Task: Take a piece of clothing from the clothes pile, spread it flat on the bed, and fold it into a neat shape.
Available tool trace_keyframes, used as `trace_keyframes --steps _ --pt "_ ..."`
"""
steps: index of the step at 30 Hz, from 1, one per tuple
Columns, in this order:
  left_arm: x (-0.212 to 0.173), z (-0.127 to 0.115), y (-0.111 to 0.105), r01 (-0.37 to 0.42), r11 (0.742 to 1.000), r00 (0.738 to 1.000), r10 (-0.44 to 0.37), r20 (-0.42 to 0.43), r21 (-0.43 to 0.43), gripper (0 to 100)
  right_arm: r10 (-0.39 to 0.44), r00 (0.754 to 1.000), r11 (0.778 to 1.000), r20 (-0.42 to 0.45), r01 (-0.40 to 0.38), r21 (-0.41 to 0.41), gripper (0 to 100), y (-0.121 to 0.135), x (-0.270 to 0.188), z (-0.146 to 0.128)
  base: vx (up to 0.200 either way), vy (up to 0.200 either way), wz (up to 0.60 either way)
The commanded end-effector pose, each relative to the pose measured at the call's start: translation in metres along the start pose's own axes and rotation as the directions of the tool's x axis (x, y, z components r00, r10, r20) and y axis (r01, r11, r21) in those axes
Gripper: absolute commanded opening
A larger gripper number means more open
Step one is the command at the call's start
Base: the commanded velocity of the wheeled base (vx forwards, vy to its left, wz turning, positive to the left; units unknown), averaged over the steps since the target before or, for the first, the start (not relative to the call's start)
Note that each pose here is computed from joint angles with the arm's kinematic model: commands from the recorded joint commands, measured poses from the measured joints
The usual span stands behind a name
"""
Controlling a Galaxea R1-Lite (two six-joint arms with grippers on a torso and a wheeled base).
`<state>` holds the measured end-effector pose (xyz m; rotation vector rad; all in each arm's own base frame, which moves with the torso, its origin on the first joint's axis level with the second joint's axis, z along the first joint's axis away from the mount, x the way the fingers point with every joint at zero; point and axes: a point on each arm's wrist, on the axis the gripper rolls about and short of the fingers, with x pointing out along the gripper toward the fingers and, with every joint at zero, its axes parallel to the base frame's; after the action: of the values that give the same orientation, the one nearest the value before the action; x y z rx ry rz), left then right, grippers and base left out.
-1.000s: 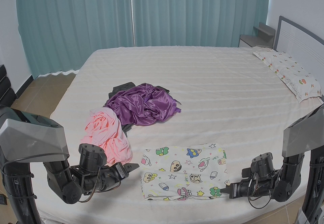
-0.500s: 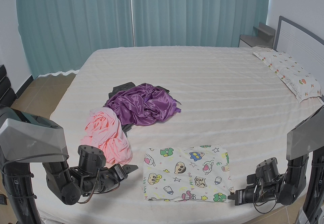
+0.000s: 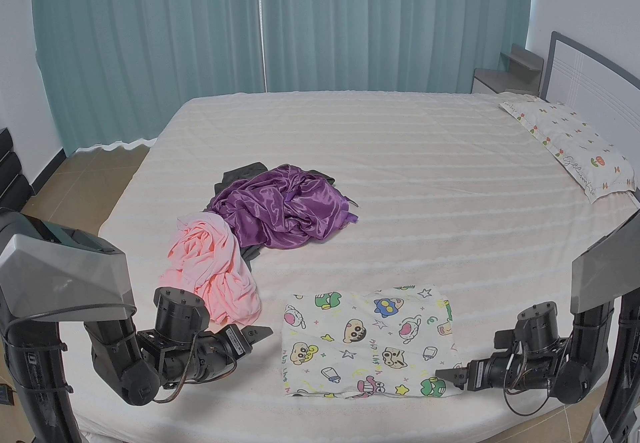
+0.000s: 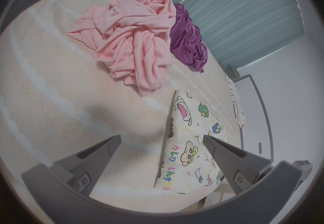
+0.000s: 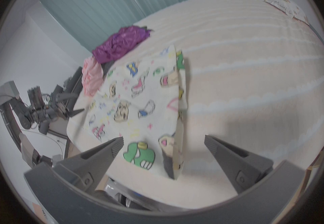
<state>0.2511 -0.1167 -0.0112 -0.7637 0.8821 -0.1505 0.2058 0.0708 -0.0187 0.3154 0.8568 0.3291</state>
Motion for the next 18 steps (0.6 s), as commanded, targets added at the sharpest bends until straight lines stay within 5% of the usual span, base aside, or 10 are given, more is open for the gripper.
trace_keyframes --steps 1,18 --pt "0.0 0.0 0.0 0.006 1.0 1.0 -0.006 0.005 -0.01 100 0.029 0.993 0.999 0.117 -0.032 0.023 100 -0.008 -0.001 0.022 0.0 0.0 0.0" --pt "-0.002 -0.004 0.005 0.035 0.999 0.999 -0.035 0.033 -0.005 100 0.027 0.994 0.999 0.104 -0.031 0.035 100 -0.01 0.113 0.098 0.0 0.0 0.0"
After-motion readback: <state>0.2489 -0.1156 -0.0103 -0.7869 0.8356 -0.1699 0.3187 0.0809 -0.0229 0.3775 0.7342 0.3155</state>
